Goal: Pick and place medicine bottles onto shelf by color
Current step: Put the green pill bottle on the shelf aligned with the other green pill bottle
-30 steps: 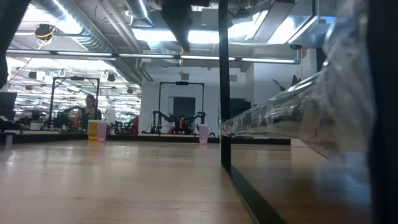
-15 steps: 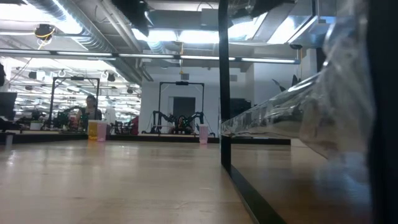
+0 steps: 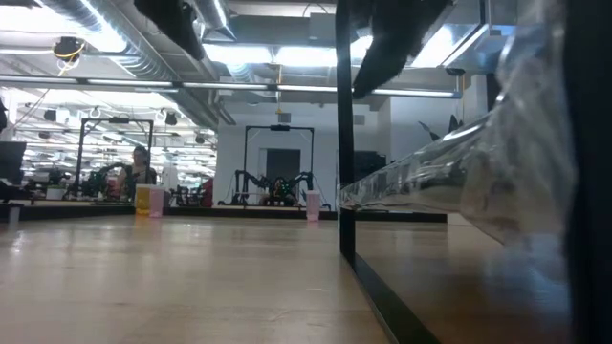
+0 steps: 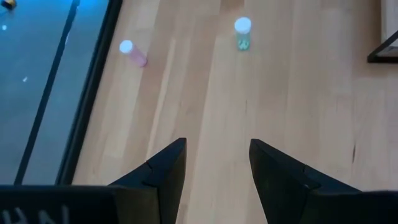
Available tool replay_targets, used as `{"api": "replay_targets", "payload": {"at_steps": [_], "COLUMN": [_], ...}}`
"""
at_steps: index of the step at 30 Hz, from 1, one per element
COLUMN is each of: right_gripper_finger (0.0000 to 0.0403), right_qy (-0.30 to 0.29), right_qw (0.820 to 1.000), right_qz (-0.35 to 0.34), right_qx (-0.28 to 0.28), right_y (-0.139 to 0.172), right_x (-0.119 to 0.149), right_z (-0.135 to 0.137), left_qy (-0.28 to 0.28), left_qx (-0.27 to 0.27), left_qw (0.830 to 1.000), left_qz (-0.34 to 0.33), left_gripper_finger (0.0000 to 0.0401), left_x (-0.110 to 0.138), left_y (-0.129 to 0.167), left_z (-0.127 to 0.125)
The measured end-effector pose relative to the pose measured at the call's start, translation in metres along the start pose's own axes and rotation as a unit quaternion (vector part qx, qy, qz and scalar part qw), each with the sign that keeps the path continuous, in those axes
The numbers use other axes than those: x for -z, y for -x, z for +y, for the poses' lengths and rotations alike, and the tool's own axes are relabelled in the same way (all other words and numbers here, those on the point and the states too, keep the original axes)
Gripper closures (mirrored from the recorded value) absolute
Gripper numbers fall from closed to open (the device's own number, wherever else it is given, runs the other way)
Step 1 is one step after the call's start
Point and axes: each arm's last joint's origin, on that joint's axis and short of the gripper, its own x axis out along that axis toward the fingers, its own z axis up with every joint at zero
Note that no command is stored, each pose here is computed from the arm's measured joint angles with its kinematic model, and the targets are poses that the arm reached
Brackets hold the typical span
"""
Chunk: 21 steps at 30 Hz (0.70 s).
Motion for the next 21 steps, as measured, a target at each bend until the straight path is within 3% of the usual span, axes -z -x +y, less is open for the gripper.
{"api": "replay_targets", "payload": {"at_steps": [4,10,21], "right_gripper_finger": [0.0118,0.0118,0.0118], "right_qy": [0.011,0.031,0.048], "right_qw": [1.0,0.997,0.993], "right_qz": [0.027,0.064,0.108], "right_qx": [0.009,-0.033,-0.024], "right_y": [-0.023,-0.055,-0.1], "right_x": [0.002,0.007,0.018], "right_z": [-0.01,-0.021,-0.035], "left_qy": [0.002,0.002,-0.001], "left_qx": [0.0,0.0,-0.002], "left_qw": [1.0,1.0,1.0], "left_qz": [0.007,0.008,0.009], "left_gripper_finger": [0.0232,0.0232,0.0232], "left_x": [0.004,0.004,0.004], "left_y": [-0.004,-0.005,-0.005], "left_z": [-0.001,-0.001,-0.001]}}
